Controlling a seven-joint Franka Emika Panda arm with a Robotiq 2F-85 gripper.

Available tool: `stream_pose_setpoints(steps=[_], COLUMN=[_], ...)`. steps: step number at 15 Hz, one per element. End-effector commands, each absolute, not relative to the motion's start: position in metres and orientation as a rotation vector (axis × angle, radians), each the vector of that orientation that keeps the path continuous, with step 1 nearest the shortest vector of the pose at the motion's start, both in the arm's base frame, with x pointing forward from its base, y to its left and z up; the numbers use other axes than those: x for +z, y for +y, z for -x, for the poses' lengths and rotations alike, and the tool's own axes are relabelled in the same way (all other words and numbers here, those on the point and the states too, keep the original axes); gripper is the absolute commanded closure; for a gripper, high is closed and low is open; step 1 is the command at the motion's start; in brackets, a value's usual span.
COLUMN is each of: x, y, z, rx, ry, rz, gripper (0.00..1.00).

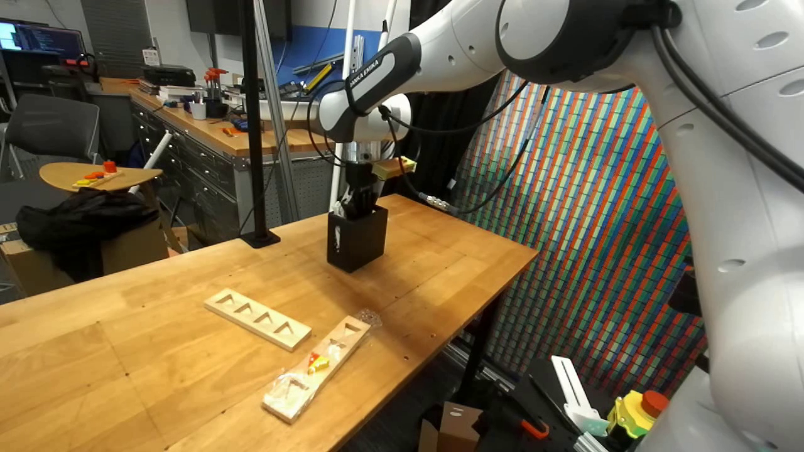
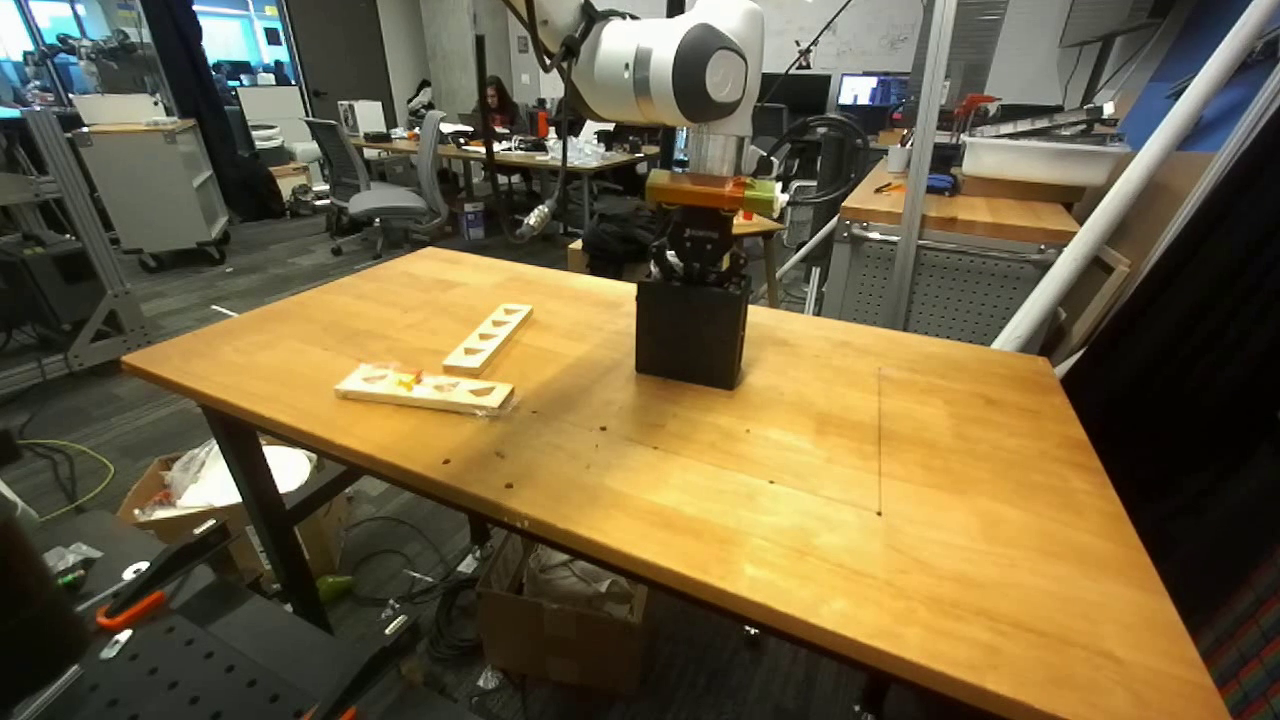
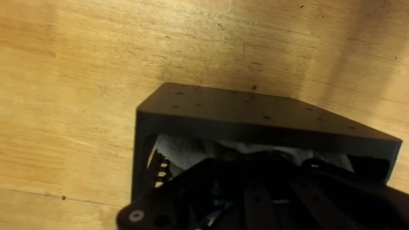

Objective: Put the cloth in the box

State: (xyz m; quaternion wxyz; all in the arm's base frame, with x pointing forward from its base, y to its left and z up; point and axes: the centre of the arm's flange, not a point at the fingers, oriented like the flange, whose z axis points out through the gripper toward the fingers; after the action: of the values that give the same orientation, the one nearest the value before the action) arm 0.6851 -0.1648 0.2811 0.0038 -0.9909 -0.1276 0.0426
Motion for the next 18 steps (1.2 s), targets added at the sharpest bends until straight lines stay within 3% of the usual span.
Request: stream_pose_setpoints(steps=[1, 9, 18], x=[0.315, 0.383, 0.402], y=[-0.172, -0.165, -0.088], z=[-0.686, -0.698, -0.714], rx=[0.133, 0.142, 0.190], ry=[-0.392, -0.452, -0.519], rz=[3.138, 3.228, 3.288], gripper=[0.98, 0.98, 0.98])
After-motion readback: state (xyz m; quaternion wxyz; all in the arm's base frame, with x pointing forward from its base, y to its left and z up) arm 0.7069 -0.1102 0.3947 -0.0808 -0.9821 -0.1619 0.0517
